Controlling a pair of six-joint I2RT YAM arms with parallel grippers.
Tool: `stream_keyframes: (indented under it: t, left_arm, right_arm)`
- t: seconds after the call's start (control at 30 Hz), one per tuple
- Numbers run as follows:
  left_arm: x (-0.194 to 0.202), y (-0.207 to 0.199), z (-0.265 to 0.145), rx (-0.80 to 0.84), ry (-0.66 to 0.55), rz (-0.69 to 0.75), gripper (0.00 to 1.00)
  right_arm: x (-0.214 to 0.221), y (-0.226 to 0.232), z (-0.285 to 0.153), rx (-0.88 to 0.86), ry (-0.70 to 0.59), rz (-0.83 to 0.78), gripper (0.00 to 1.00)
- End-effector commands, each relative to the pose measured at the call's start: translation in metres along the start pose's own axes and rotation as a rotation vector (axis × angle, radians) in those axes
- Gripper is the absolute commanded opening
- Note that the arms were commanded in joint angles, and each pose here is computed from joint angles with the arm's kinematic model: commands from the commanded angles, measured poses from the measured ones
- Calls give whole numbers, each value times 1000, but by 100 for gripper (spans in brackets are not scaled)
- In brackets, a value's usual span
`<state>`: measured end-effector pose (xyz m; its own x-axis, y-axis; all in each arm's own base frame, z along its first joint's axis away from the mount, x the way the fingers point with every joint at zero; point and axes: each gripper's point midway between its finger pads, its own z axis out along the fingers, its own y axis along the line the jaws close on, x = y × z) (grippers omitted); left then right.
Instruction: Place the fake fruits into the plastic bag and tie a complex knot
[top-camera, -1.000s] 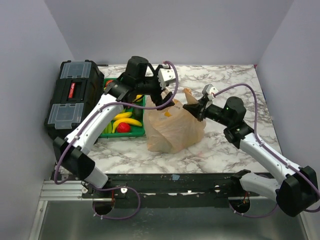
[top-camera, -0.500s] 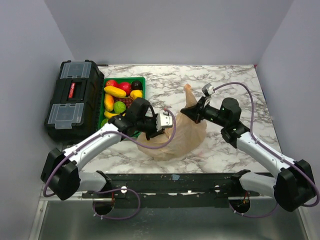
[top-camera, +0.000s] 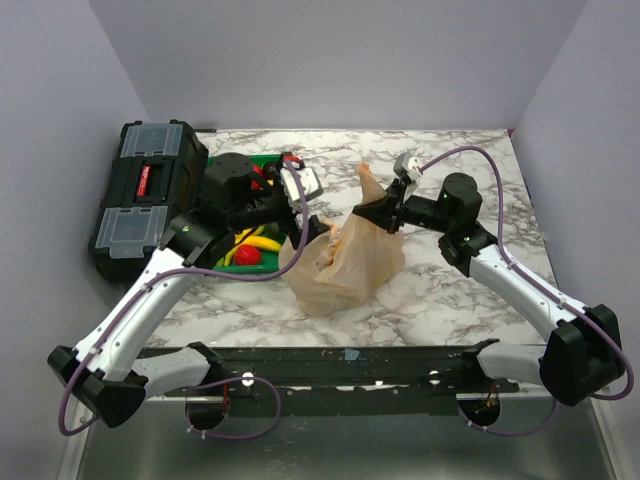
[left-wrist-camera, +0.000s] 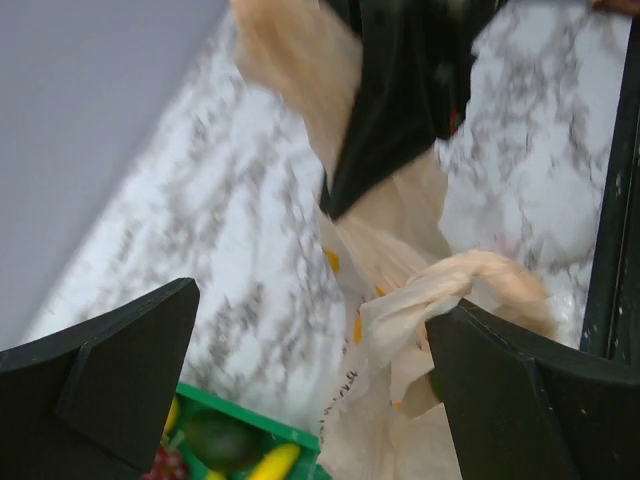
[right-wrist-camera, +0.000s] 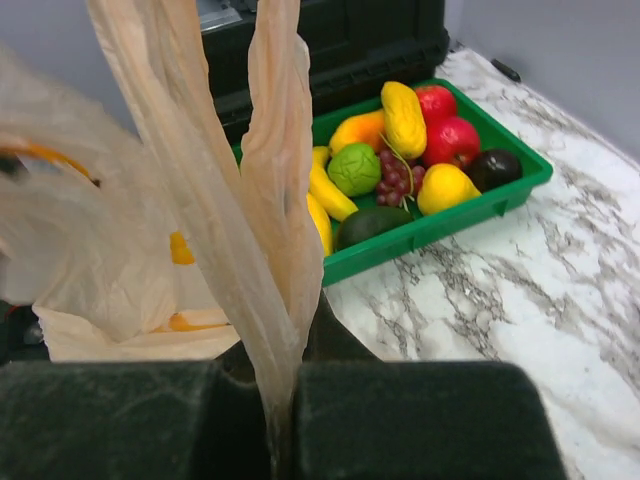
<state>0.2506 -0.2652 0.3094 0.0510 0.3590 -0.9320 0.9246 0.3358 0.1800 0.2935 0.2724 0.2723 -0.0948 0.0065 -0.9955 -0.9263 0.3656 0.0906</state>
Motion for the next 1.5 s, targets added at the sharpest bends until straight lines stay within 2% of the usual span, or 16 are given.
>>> stream_keyframes:
  t: [0.0,0.2,0.33,0.43,0.47,0.67,0.7,0.73,0.8,0.83,0.9,0.97,1.0,1.1,1.23,1.47]
  left_arm:
    - [-65,-5,-22,49,-106,19,98]
    - [-99,-9,-1,210,-109,-24,98]
    - [-99,-20,7,305,-99,-16,99]
    - [-94,-19,12,299,-100,-30,98]
    - [-95,-18,13,300,-107,-27,95]
    - [-118,-21,20,338,-180,-106,46]
    - [-120,-21,21,344,-188,-129,40]
    - [-120,-24,22,359,-188,-160,37]
    - [-117,-25,27,366,-176,-198,10]
    - [-116,-23,28,353,-167,-226,0]
    - [-117,-15,30,302,-154,-269,0]
    - [-121,-4,31,233,-164,-320,0]
    - [-123,2,31,192,-173,-343,0]
    - [-126,7,34,152,-192,-419,0]
    - [-124,13,38,110,-199,-460,0]
    - [-126,26,39,31,-207,-505,0]
  right_arm:
    - [3,26,-6,-165,48,-87,1]
    - [10,32,-10,-201,79,-107,1]
    - [10,28,-8,-192,84,-102,1]
    - [8,30,-9,-202,79,-126,1]
    - [7,31,-10,-204,76,-133,1]
    - [3,26,-5,-200,86,-119,8]
    - [1,26,-6,-195,82,-117,10]
    - [0,27,-6,-188,76,-113,12]
    - [-5,24,-8,-147,57,-99,17]
    - [-7,20,-8,-115,48,-93,27]
    - [-17,3,-11,24,19,-61,50]
    - [-32,-24,-22,248,-41,24,67]
    - [-38,-34,-29,337,-77,72,73]
    - [-60,-37,-45,445,-174,167,92]
    - [-71,-39,-42,521,-215,197,100]
    - [-76,-62,-17,697,-243,105,100]
